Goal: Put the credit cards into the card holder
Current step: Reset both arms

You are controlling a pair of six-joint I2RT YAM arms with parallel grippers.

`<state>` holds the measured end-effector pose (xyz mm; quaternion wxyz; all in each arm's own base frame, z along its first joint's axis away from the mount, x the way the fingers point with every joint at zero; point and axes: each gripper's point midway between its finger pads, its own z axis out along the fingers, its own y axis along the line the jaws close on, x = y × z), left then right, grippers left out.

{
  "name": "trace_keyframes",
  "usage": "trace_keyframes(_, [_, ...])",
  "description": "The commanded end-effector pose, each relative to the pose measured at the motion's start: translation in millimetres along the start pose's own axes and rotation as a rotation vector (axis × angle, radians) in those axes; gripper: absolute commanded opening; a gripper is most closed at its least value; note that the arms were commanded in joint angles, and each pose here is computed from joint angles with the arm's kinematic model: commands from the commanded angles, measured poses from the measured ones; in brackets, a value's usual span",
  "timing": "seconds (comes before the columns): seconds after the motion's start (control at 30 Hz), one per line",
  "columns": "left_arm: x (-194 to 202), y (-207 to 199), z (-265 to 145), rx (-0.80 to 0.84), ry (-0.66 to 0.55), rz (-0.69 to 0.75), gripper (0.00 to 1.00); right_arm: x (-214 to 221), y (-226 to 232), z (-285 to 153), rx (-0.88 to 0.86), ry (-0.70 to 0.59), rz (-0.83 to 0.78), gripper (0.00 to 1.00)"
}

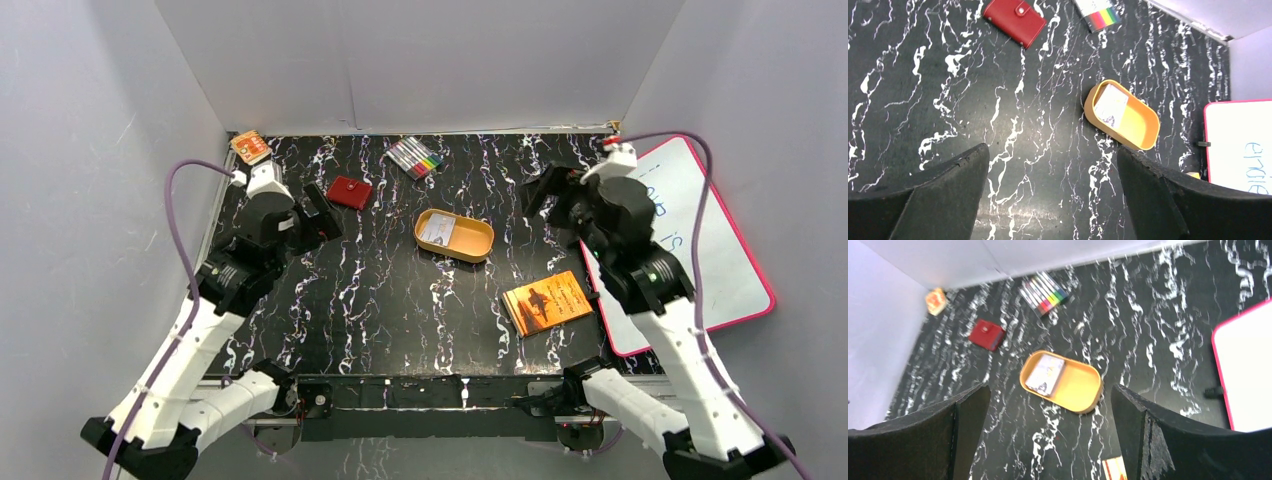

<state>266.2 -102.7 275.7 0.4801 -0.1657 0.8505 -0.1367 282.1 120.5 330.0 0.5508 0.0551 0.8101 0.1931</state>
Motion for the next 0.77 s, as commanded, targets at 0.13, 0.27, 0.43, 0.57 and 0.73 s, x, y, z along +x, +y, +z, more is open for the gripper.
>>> trace_keyframes(0.13, [-14.3, -0.9, -10.3, 0.042, -0.078, 0.05, 0.95, -21.4, 8.5, -16.2, -0.08, -0.159, 0.05, 0.99])
trace_keyframes(0.27, [-16.9, 5.7, -10.5, 0.009, -0.095, 0.072, 0.95, -22.3, 2.2, -12.7, -0.02, -0.128, 0.062, 0.99])
trace_keyframes(0.43, [-16.2, 6.7, -16.2, 0.022, -0.099, 0.077, 0.95, -35.6, 18.0, -23.3, -0.117, -0.181, 0.011, 0.99])
trace_keyframes(0.57, [-12.8, 10.5, -16.6, 0.015, -0.095, 0.087, 0.95, -41.4, 26.5, -35.3, -0.199, -0.266, 0.033, 0.99])
trace_keyframes(0.73, [-10.4, 14.9, -15.9, -0.005, -0.087, 0.095, 0.95, -34.9, 17.0, -33.7, -0.163, -0.269, 0.068, 0.99])
